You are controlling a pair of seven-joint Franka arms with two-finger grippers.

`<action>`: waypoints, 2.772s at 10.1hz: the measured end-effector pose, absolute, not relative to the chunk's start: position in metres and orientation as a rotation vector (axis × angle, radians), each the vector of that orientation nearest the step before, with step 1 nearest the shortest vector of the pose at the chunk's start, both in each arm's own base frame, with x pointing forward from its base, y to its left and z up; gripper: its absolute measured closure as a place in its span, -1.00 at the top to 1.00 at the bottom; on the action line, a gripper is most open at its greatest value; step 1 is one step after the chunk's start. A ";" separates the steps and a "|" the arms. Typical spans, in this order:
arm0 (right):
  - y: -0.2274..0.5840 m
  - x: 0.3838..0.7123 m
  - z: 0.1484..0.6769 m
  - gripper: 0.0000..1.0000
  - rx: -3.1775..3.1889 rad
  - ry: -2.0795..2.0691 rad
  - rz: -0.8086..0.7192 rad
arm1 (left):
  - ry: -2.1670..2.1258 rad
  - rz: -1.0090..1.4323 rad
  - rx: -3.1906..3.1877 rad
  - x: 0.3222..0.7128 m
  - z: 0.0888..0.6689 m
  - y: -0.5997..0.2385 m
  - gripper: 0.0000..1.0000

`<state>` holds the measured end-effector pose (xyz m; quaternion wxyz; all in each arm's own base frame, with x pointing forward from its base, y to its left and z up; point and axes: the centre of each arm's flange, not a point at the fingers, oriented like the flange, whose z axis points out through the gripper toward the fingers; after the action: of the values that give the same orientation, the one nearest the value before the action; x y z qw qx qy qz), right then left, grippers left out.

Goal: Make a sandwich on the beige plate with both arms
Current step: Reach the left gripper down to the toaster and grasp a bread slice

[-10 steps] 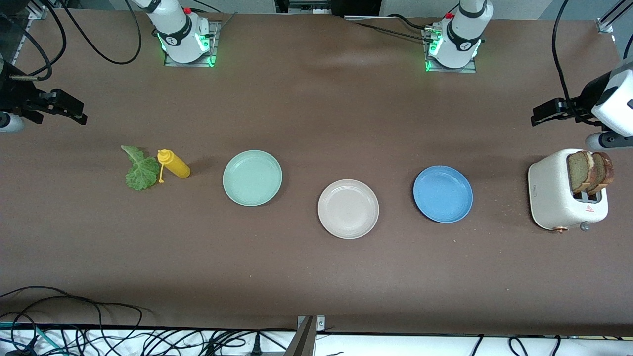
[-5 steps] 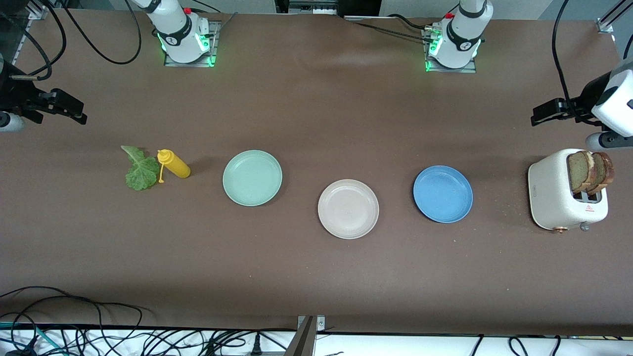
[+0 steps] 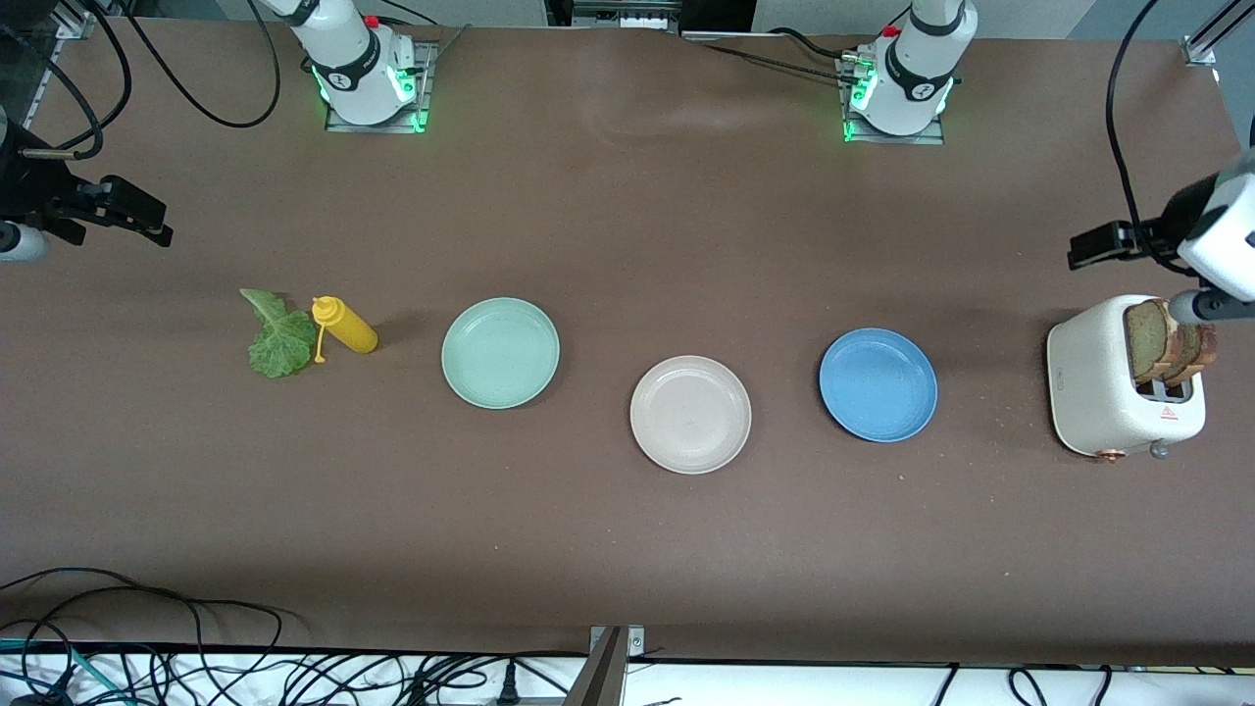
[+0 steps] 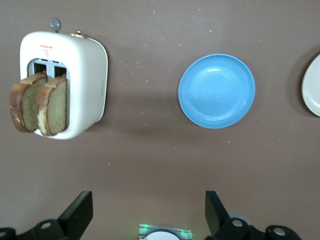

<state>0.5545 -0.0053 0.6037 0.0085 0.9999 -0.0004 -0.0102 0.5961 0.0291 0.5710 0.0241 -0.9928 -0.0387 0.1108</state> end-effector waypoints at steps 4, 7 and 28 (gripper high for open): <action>-0.006 0.554 0.604 1.00 3.124 -0.002 -0.031 | -0.099 0.321 -3.094 0.621 0.519 0.113 1.00; -0.006 0.554 0.604 1.00 3.125 -0.003 -0.033 | -0.067 0.328 -3.103 0.640 0.471 0.134 1.00; -0.008 0.553 0.604 1.00 3.125 -0.012 -0.038 | 0.030 0.290 -3.063 0.591 0.401 0.207 1.00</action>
<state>0.5533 -0.0081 0.6043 0.0084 0.9999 -0.0039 -0.0122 0.5912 0.2073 0.4013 0.0323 -0.9950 0.0096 0.0941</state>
